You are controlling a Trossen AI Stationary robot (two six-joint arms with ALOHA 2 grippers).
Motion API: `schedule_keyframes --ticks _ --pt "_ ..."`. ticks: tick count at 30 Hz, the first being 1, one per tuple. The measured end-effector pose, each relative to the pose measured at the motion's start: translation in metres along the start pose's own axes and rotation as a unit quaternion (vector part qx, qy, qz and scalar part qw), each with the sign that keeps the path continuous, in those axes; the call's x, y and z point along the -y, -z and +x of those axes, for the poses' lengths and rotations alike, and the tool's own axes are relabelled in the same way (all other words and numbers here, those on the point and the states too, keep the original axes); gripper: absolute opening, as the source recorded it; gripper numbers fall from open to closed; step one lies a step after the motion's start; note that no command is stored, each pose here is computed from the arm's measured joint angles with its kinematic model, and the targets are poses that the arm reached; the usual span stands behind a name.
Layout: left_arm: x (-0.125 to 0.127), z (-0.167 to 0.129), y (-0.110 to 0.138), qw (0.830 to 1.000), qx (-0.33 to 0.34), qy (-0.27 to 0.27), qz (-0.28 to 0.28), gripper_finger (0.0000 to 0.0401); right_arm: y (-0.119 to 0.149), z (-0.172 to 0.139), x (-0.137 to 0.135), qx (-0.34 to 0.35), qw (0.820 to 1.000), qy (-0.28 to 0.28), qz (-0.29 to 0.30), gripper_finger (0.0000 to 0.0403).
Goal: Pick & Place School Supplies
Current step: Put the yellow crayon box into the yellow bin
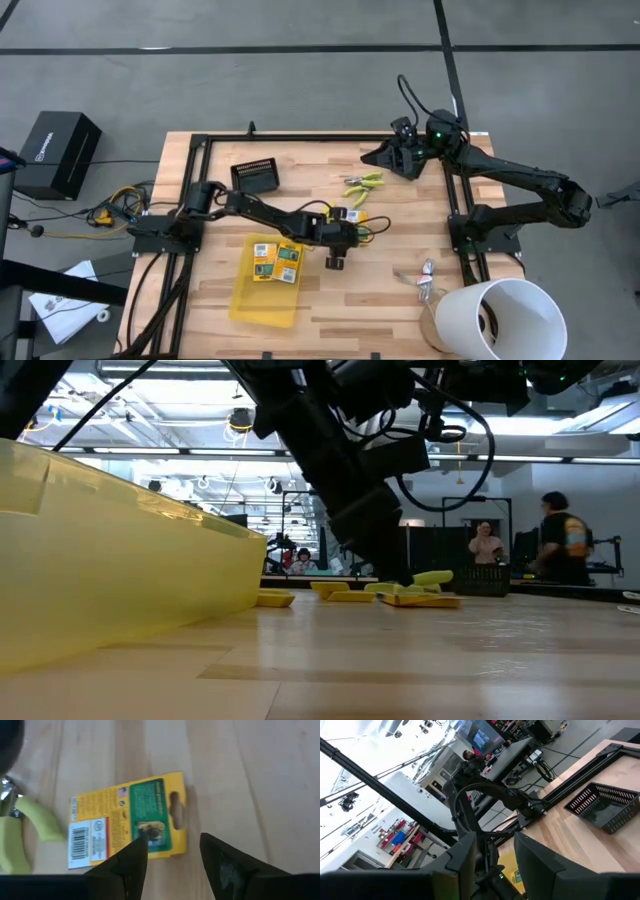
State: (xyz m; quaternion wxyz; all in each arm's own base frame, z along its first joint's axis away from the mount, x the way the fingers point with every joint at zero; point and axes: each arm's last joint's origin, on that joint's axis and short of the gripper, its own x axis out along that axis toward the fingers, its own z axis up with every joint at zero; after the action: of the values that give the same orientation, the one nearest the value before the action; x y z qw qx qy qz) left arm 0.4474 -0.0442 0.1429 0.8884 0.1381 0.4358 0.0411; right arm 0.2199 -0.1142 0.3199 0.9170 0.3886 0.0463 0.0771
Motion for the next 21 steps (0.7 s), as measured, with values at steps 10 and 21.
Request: schedule_keyframes --ticks 10,21 --pt "0.011 0.010 0.001 1.000 0.006 0.027 0.003 0.0172 0.001 0.000 0.001 -0.005 1.000 0.004 0.004 0.0127" --pt "0.006 0.017 0.004 1.000 0.000 0.009 -0.004 0.0168 0.001 0.000 0.001 -0.004 1.000 0.003 0.002 0.0127"
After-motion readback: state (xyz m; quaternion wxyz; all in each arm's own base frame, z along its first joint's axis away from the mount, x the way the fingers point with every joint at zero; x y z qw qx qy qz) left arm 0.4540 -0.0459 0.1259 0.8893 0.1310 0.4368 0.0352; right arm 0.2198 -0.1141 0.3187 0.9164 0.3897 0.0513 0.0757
